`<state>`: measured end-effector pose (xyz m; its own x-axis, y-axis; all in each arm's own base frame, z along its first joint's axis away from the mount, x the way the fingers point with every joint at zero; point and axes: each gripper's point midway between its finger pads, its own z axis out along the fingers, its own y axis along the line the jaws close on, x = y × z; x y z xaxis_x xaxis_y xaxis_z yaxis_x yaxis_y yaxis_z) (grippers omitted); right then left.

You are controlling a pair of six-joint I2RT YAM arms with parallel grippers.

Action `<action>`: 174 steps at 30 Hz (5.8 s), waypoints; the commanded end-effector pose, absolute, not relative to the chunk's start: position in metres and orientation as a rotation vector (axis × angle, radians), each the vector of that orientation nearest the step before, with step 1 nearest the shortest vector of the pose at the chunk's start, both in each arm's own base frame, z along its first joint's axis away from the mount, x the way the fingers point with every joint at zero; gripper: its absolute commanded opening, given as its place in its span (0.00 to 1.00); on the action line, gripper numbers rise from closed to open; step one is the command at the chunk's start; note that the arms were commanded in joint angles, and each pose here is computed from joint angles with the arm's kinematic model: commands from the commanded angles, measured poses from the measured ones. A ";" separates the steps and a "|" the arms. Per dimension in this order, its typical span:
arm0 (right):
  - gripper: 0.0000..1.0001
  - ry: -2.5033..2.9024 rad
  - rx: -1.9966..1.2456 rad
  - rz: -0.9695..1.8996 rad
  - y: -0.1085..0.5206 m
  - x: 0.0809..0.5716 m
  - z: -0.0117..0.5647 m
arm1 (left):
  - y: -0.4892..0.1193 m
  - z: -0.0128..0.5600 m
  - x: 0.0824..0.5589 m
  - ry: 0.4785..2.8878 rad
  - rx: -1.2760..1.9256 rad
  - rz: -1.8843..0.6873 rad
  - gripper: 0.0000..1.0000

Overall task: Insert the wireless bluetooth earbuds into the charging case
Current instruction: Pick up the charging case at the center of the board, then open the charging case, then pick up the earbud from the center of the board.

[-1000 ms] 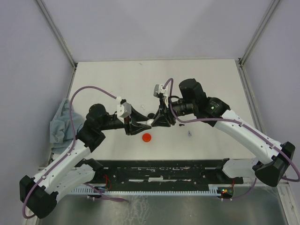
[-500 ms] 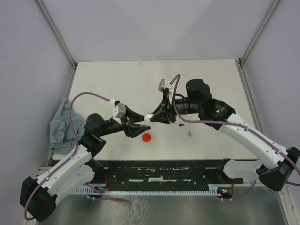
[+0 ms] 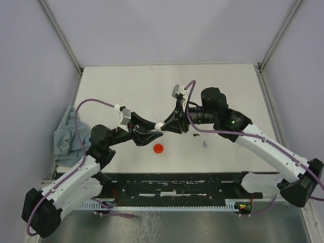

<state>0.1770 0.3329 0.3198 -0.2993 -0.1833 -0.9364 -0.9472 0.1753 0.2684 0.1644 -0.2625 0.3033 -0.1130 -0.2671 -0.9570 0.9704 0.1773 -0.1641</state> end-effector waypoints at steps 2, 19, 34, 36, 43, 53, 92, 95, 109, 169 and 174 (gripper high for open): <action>0.13 1.546 -1.047 1.211 0.333 0.178 0.346 | -0.263 0.316 0.163 1.163 0.773 -1.301 0.49; 0.15 1.529 -1.045 1.215 0.333 0.177 0.349 | -0.267 0.316 0.163 1.177 0.786 -1.327 0.19; 0.43 1.560 -1.015 1.129 0.323 0.184 0.350 | -0.261 0.305 0.140 1.053 0.991 -1.229 0.03; 0.43 1.567 -1.009 1.119 0.322 0.185 0.350 | -0.261 0.304 0.139 1.053 1.008 -1.216 0.03; 0.47 1.607 -1.001 1.101 0.321 0.189 0.348 | -0.259 0.300 0.139 1.056 1.015 -1.196 0.03; 0.63 1.810 -0.922 0.964 0.313 0.217 0.320 | -0.253 0.272 0.171 1.195 0.827 -1.114 0.03; 0.72 2.475 -0.235 0.617 0.203 0.490 0.079 | -0.211 0.225 0.233 1.526 0.661 -0.721 0.03; 0.72 2.511 -0.216 0.604 0.199 0.488 0.064 | -0.211 0.225 0.233 1.526 0.663 -0.719 0.03; 0.70 2.657 -0.167 0.558 0.174 0.447 0.036 | -0.215 0.220 0.233 1.543 0.694 -0.735 0.03; 0.33 2.807 -0.557 0.005 0.168 0.431 0.016 | -0.224 0.218 0.229 1.539 0.733 -0.780 0.03; 0.24 2.790 -0.574 0.016 0.170 0.431 0.022 | -0.224 0.219 0.228 1.533 0.736 -0.786 0.03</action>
<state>0.4254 0.1696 0.0161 -0.8906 -0.3637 -0.2731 -0.3720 0.9280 -0.0227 0.2223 -0.2211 0.1874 -0.2278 0.0277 -0.9733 0.7885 0.5917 -0.1677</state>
